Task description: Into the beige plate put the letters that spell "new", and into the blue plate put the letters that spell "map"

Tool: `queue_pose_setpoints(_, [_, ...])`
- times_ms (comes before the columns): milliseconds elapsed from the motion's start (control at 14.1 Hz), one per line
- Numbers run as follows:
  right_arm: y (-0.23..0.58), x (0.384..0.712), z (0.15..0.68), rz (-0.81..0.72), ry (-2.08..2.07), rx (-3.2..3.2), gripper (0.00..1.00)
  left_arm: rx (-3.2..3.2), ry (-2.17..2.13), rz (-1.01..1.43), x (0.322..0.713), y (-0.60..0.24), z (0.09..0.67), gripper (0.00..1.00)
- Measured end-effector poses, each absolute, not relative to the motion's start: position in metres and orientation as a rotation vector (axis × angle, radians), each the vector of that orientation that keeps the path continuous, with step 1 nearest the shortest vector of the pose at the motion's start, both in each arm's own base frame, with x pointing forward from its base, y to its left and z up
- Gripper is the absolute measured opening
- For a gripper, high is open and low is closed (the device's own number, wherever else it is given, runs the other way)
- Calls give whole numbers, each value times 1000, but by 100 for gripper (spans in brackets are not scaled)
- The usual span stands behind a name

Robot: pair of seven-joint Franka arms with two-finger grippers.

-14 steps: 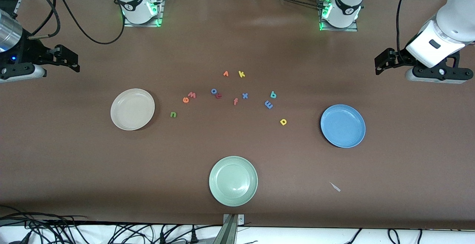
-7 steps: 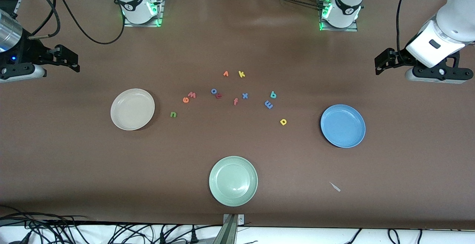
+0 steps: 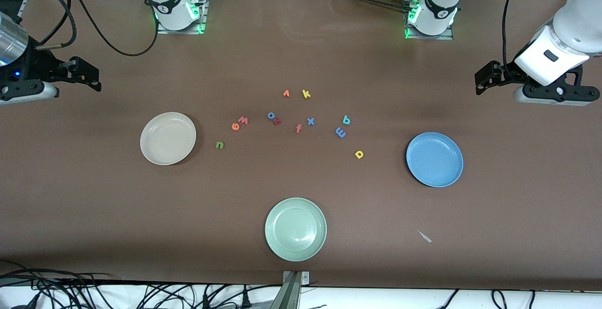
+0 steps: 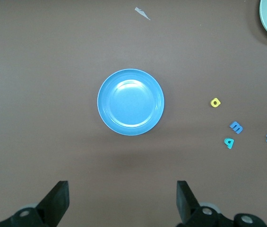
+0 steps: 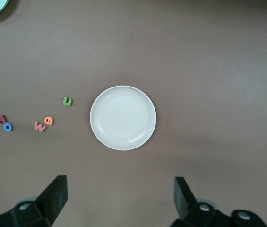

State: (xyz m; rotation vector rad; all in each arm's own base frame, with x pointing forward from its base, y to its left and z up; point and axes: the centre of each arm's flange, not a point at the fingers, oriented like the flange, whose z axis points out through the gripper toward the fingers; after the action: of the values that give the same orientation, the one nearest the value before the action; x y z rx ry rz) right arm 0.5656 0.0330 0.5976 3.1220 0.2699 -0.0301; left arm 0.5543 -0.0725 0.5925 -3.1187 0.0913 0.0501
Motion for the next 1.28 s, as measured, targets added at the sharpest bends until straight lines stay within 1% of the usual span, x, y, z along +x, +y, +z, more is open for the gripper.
queue_pose_setpoints(851, [33, 566, 598, -30, 270, 3122, 100, -3116, 108, 78, 552, -75, 591, 100])
queue_pose_setpoints(1276, [33, 566, 598, -30, 270, 3122, 100, -3110, 134, 142, 558, -84, 572, 100])
